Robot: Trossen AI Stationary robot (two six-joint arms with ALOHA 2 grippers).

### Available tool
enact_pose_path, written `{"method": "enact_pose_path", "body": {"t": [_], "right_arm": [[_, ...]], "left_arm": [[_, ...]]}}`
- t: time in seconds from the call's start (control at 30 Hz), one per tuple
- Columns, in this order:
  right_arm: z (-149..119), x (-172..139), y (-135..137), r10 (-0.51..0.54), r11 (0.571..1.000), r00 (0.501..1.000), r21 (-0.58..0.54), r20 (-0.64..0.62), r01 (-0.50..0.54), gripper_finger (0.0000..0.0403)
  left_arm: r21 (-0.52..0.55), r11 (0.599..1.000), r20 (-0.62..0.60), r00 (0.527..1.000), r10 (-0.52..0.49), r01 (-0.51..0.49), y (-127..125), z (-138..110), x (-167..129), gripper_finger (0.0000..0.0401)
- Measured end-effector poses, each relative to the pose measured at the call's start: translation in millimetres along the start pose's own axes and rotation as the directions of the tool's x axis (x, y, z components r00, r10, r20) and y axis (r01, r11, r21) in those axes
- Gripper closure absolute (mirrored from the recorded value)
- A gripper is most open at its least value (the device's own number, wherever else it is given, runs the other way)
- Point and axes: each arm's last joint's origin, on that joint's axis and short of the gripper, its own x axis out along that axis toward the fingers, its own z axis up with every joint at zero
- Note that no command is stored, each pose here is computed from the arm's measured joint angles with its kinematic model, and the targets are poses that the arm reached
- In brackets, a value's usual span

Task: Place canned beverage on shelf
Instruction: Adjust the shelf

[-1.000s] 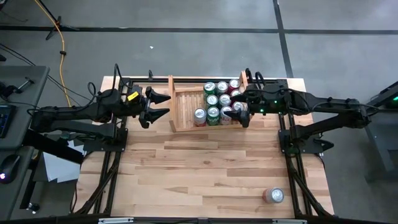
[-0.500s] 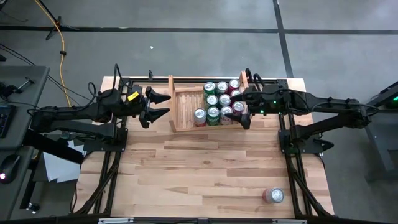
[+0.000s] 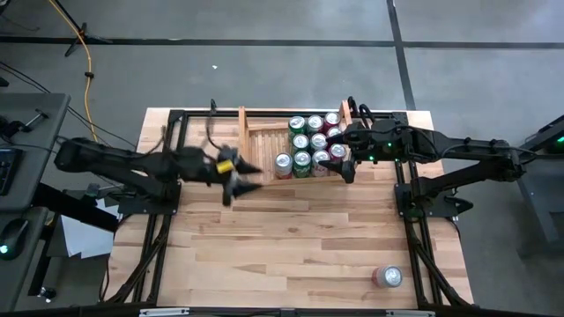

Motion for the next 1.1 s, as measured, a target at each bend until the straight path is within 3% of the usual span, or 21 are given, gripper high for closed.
{"method": "enact_pose_path", "body": {"t": [0.07,0.2,0.27,0.53,0.73,1.1], "right_arm": [[0.0,0.0,0.0,0.0,1.0,1.0,0.0,0.0,0.0,0.0015],[0.0,0.0,0.0,0.0,1.0,1.0,0.0,0.0,0.0,0.0015],[0.0,0.1,0.1,0.0,1.0,1.0,-0.001,0.0,0.0,0.0015],[0.0,0.1,0.0,-0.001,1.0,1.0,-0.003,0.0,0.001,0.0015],[-0.6,0.1,-0.1,-0.002,1.0,1.0,-0.004,-0.006,0.002,0.0015],[-1.3,0.2,-0.5,-0.007,1.0,1.0,-0.005,-0.013,0.007,0.0015]], "left_arm": [[0.029,0.999,-0.07,0.997,0.024,-0.022,-11.0,-12.0,9.0,0.0197],[0.055,0.996,-0.163,0.983,0.085,-0.077,-26.5,-39.9,19.7,0.0349],[0.052,0.991,-0.177,0.976,0.128,-0.121,-30.6,-50.8,23.0,0.0384],[-0.1,0.975,-0.069,0.979,0.191,-0.198,-10.1,-99.8,22.6,0.0397],[-0.239,0.912,0.038,0.936,0.351,-0.332,14.9,-125.7,9.2,0.04],[-0.208,0.824,0.051,0.835,0.548,-0.528,42.0,-126.6,7.6,0.0401]]}}
